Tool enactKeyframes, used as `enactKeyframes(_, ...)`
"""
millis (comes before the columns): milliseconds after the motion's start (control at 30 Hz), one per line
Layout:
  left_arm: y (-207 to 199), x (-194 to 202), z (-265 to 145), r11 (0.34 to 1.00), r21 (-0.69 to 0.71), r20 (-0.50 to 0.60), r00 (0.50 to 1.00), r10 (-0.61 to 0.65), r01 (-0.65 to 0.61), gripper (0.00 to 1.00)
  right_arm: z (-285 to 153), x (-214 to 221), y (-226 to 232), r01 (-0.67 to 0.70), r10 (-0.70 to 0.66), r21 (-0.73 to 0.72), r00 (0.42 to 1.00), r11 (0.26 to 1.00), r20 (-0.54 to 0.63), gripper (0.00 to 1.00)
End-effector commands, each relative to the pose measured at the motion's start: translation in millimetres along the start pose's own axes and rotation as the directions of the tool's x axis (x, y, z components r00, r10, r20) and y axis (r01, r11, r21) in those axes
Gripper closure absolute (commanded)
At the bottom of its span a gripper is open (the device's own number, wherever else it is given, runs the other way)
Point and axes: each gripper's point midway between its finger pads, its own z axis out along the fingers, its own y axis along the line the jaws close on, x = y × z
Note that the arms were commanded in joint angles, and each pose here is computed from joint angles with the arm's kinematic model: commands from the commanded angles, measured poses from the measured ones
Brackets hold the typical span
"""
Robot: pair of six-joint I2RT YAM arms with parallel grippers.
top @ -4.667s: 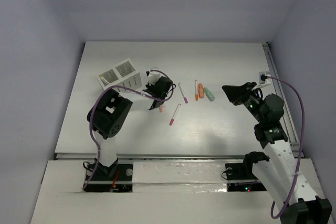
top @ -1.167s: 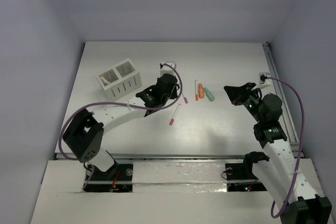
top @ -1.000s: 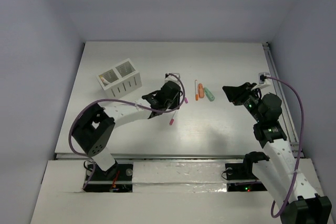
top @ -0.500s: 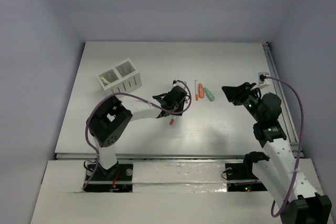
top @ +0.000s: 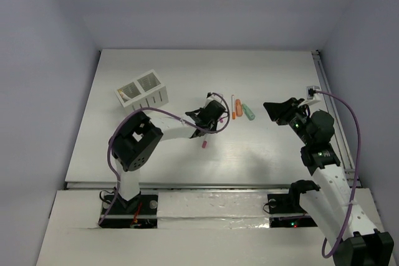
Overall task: Sort the stationery into containers
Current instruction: Pick up the pen from the center of the board, then place the pen in the storage box.
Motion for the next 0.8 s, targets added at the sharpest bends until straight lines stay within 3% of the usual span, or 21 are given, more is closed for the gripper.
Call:
enactKeyframes(0, 12.4, 0.1, -12.1, 0.999, -0.04, 0.017, 1.0, -0.026, 0.027, 1.0, -1.3, -18.8, 14.4, 0.035, -0.032, -0.046, 0.998, 0.998, 0.055, 0.61)
enactKeyframes(167, 29.6, -52.6, -50.6, 0.987, -0.054, 0.181, 0.974, -0.137, 0.149, 1.0, -1.7, -19.8, 14.0, 0.035, -0.032, -0.041, 0.998, 0.999, 0.058, 0.61)
enactKeyframes(233, 52.1, -89.1, -79.4, 0.965, -0.045, 0.292, 0.927, -0.234, 0.257, 1.0, -2.0, -20.0, 12.7, 0.034, -0.032, -0.035, 0.998, 0.999, 0.062, 0.61)
enactKeyframes(433, 157.4, -172.0, -161.0, 0.848, -0.016, 0.592, 0.689, -0.419, 0.529, 1.0, -1.9, -18.9, 15.5, 0.028, -0.025, -0.051, 0.998, 0.998, 0.058, 0.61)
enactKeyframes(600, 246.0, -208.5, -216.3, 0.738, -0.118, 0.768, 0.532, -0.357, 0.665, 1.0, -2.2, -20.0, 16.7, 0.028, -0.025, -0.055, 0.998, 0.998, 0.061, 0.6)
enactKeyframes(733, 301.1, -224.5, -236.5, 0.664, -0.227, 0.832, 0.496, -0.248, 0.713, 1.0, -2.7, -19.2, 16.7, 0.028, -0.025, -0.056, 0.998, 0.998, 0.06, 0.61)
enactKeyframes(767, 313.1, -226.4, -239.8, 0.657, -0.283, 0.831, 0.521, -0.196, 0.699, 1.0, -2.5, -19.0, 16.8, 0.028, -0.025, -0.057, 0.998, 0.998, 0.059, 0.61)
